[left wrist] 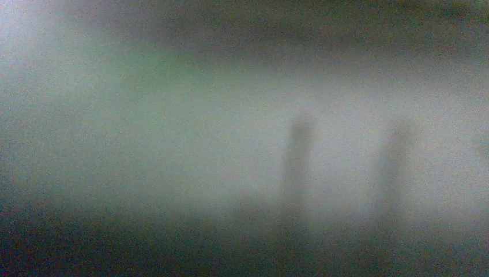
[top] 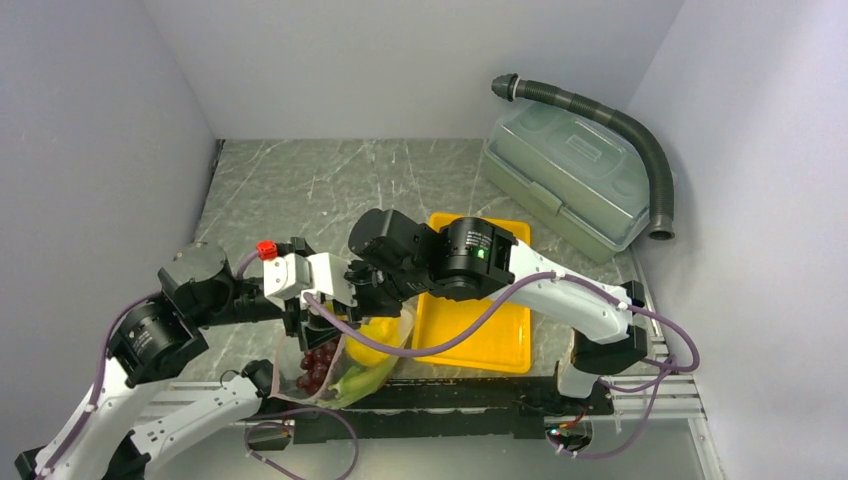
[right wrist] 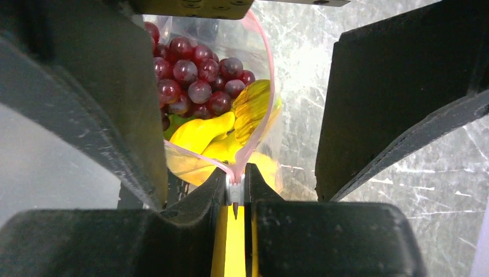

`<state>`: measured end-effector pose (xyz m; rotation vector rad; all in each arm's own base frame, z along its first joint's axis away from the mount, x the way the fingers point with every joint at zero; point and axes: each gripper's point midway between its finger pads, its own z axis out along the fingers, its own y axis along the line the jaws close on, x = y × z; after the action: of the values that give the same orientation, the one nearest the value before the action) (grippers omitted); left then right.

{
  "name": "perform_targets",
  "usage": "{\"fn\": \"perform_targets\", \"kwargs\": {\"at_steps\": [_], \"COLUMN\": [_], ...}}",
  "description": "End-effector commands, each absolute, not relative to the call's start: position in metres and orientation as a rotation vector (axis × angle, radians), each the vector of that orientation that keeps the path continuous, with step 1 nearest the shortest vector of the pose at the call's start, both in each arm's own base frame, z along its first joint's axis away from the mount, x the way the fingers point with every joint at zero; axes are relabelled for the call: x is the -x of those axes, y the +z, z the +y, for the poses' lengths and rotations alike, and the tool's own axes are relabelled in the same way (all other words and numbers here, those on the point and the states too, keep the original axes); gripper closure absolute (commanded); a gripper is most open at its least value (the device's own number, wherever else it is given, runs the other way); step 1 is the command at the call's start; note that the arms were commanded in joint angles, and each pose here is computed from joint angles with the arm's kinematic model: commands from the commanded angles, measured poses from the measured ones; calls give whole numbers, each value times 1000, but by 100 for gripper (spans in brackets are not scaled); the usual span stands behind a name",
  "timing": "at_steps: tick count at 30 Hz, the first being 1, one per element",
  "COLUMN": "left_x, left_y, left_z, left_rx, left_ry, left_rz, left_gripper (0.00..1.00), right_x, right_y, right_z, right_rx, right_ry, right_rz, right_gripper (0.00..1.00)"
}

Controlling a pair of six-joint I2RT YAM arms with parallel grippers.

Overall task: Place the food in the zip-top bag and seal the zipper
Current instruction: Zip the zipper food storage bag at the center of the board.

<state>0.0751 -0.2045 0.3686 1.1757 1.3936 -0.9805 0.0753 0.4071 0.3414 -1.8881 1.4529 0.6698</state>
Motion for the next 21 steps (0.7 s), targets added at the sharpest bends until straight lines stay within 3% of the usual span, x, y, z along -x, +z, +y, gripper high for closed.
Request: {"fn": "perform_targets", "kwargs": {"at_steps": [1,13,21], "left_x": [-70,-69,-63], "left_y": [364,349,347], "left_z": [-209,-200,-203], "left_rx": [-1259,-1242,-1257], "left_ry": [-986,-972,-1018], "left_rz": [1347,1449,1452], "left_gripper": [21,36,35], "right_x": [-76,-100,-119], "right_y": [398,415,429], "right_z": [409,408,408], "right_rx": [1706,1478,1304], "right_ry": [786,757,731], "right_rz": [1393,1538,1598], "right_gripper": [100,100,100]}}
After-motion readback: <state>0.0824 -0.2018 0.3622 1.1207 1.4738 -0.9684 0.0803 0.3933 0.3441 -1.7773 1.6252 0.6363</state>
